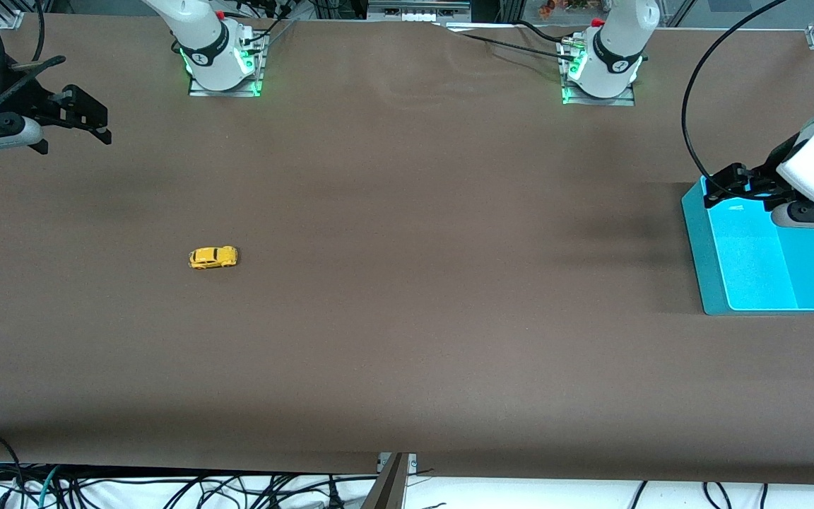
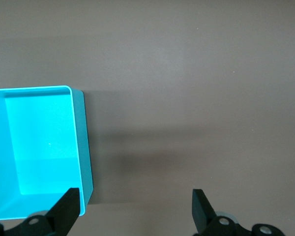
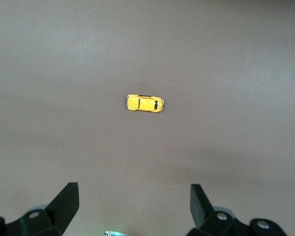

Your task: Wind and store yellow beetle car

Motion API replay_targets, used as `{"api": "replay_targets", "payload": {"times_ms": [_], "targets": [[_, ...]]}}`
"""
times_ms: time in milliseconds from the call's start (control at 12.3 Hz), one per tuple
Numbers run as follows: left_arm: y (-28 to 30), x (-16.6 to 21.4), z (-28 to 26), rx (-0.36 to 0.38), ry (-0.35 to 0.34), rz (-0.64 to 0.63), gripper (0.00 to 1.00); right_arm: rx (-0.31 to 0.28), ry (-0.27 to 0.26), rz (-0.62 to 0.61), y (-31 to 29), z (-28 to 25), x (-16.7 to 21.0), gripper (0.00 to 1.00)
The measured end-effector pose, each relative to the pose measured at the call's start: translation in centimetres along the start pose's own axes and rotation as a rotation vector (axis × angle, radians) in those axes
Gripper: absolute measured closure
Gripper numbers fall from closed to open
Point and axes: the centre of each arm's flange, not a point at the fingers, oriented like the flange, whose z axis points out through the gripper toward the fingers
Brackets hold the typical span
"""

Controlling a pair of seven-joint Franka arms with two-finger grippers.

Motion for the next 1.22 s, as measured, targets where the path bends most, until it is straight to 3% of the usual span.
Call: {"api": "replay_targets", "payload": {"times_ms": [892, 973, 1216], "targets": [[0.0, 0.0, 0.0, 0.0, 0.0, 0.0, 0.0, 0.005, -0.035, -0.02, -0.1, 2.8, 1.8, 0.0], [0.0, 0.0, 0.0, 0.0, 0.0, 0.0, 0.0, 0.009, -0.049, -0.07, -0.4, 4.2, 2.7, 0.0], [0.0, 0.0, 0.0, 0.0, 0.0, 0.0, 0.0, 0.031, -0.094, -0.37, -2.3, 11.2, 6.1, 0.0]]}}
